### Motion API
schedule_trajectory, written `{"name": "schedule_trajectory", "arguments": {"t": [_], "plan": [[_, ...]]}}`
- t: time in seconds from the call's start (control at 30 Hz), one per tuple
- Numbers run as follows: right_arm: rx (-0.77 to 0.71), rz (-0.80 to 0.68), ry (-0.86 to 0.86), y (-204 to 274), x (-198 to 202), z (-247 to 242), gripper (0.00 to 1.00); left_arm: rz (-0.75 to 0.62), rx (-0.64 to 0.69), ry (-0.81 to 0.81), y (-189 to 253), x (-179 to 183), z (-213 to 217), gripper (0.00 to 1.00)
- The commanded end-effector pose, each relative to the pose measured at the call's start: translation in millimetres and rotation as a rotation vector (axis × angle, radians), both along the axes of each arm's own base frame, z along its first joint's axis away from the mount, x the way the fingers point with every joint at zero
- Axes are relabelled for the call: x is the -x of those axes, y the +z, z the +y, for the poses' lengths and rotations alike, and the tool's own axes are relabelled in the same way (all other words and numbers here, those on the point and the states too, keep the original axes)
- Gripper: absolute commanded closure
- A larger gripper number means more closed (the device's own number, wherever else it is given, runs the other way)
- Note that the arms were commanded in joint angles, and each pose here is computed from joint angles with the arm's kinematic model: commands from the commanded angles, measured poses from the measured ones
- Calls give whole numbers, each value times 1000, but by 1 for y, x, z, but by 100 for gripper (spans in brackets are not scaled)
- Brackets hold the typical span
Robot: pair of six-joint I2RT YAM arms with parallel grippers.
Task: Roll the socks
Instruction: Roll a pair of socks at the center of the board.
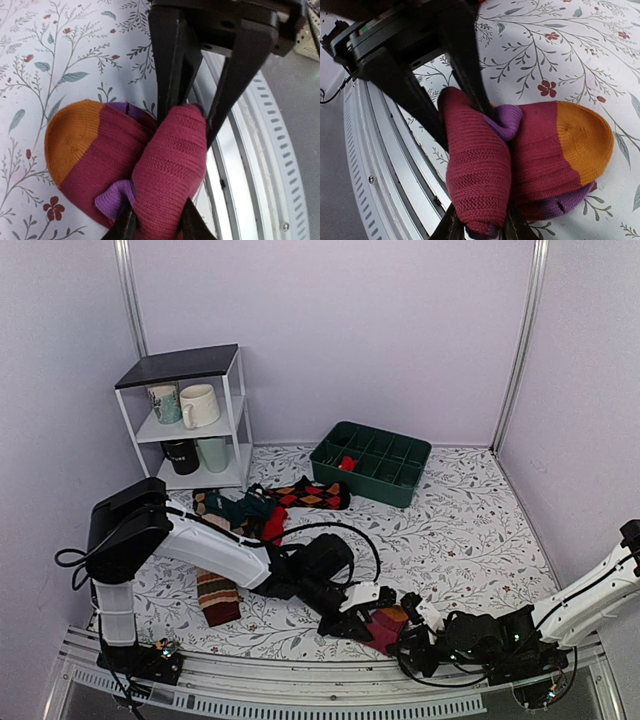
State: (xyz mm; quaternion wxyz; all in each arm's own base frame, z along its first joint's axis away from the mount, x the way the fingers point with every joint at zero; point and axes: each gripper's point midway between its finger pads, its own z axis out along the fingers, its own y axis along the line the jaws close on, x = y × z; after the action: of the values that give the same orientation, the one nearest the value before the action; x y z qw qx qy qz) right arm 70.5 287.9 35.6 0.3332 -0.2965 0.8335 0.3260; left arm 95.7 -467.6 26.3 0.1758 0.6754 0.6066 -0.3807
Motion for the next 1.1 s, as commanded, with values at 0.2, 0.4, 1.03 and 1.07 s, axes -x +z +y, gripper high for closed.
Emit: {"name": "schedule_trajectory", "arguments": {"t": [0.2, 0.4, 1.03, 1.07], "plan": [[40, 274, -168, -47, 1, -50, 78, -426, 18, 255, 25, -41, 33, 70], [74, 384, -161, -54, 2, -44, 79, -534, 146, 280, 58, -28, 57, 74], [144, 391, 238, -52, -50, 15, 82, -568, 196, 376, 74, -19, 113, 69], [147, 386, 276, -54, -55, 21, 82, -575, 201, 380, 75, -18, 116, 67]]}}
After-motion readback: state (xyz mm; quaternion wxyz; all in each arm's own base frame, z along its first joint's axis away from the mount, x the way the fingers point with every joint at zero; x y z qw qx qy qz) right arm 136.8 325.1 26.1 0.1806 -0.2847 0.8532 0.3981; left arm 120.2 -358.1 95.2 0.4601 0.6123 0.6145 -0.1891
